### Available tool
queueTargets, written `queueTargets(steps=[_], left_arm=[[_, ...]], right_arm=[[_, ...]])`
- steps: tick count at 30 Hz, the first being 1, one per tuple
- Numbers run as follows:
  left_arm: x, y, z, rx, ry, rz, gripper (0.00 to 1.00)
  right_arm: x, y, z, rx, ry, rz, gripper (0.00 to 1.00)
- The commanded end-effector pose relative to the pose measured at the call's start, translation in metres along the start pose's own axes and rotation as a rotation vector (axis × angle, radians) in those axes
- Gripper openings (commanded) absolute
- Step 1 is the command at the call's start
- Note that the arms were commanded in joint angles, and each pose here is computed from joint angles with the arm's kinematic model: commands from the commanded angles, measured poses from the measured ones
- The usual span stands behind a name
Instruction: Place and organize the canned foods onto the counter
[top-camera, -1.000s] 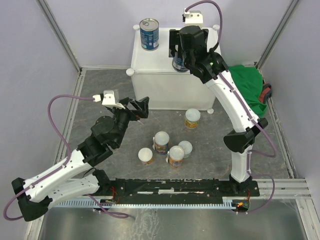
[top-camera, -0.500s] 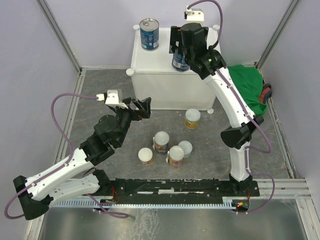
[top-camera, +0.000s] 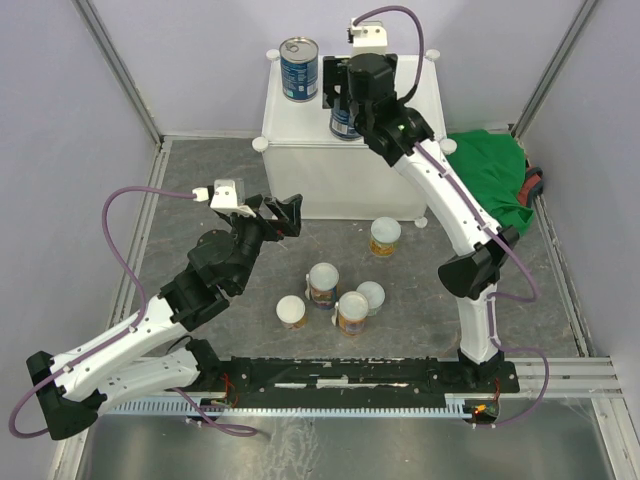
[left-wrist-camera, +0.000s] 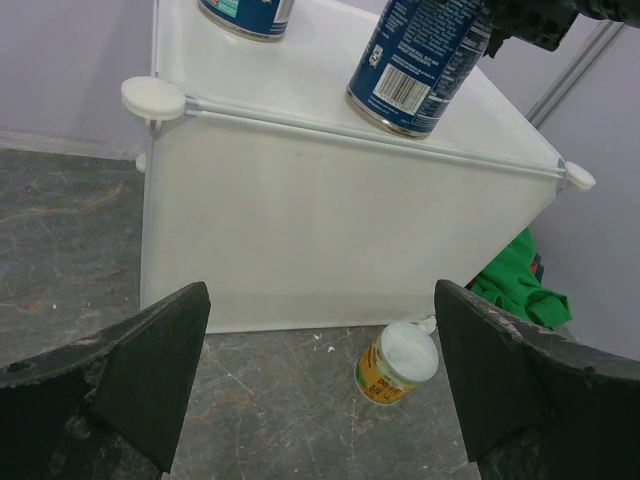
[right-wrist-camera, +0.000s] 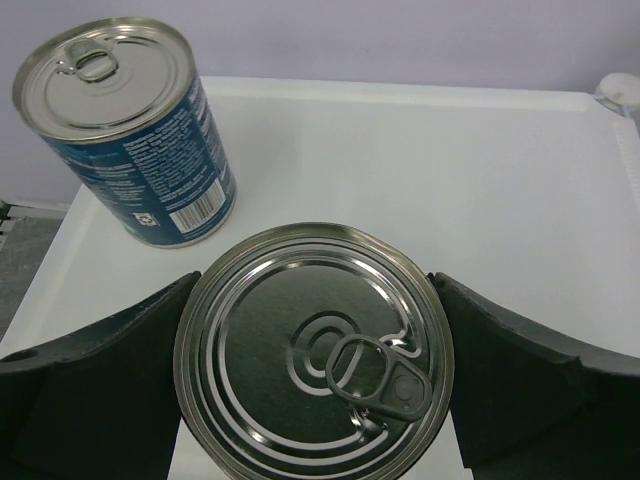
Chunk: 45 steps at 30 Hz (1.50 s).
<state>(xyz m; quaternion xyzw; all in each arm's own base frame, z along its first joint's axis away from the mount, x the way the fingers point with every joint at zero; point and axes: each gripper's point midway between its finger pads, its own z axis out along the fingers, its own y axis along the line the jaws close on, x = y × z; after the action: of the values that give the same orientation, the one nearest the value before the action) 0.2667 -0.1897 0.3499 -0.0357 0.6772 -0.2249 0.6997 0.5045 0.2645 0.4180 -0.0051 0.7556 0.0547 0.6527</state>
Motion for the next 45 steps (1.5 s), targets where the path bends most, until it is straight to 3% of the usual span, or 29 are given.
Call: queueTargets(steps=[1,8,10,14,45], left_arm=[[-0.02,0.0,-0.001,-0.006,-0.058,0.0,0.99],[-0.02,0.002,-0.002,-0.011,-0.058,0.001,0.99],[-0.019,0.002,-0.002,-0.01,-0.056,-0.002,0.99],[-0.018,0.001,-0.002,-0.006,-0.052,-0.006,0.99],[-0.019,-0.007,0.002,0.009,-0.031,0.0,0.99]], right_arm=[[-0.025,0.038,-0.01,-0.081,-0.102,0.006,0.23],[-0.013,0.048,-0.012,-0.111,-0.088,-0.017,0.51],[-0.012,0.051,-0.015,-0.128,-0.087,-0.024,0.64],[-0.015,0.061,-0.023,-0.165,-0.092,-0.039,0.99],[-0.064,0.062,-0.053,-0.195,-0.202,-0.004,0.99]])
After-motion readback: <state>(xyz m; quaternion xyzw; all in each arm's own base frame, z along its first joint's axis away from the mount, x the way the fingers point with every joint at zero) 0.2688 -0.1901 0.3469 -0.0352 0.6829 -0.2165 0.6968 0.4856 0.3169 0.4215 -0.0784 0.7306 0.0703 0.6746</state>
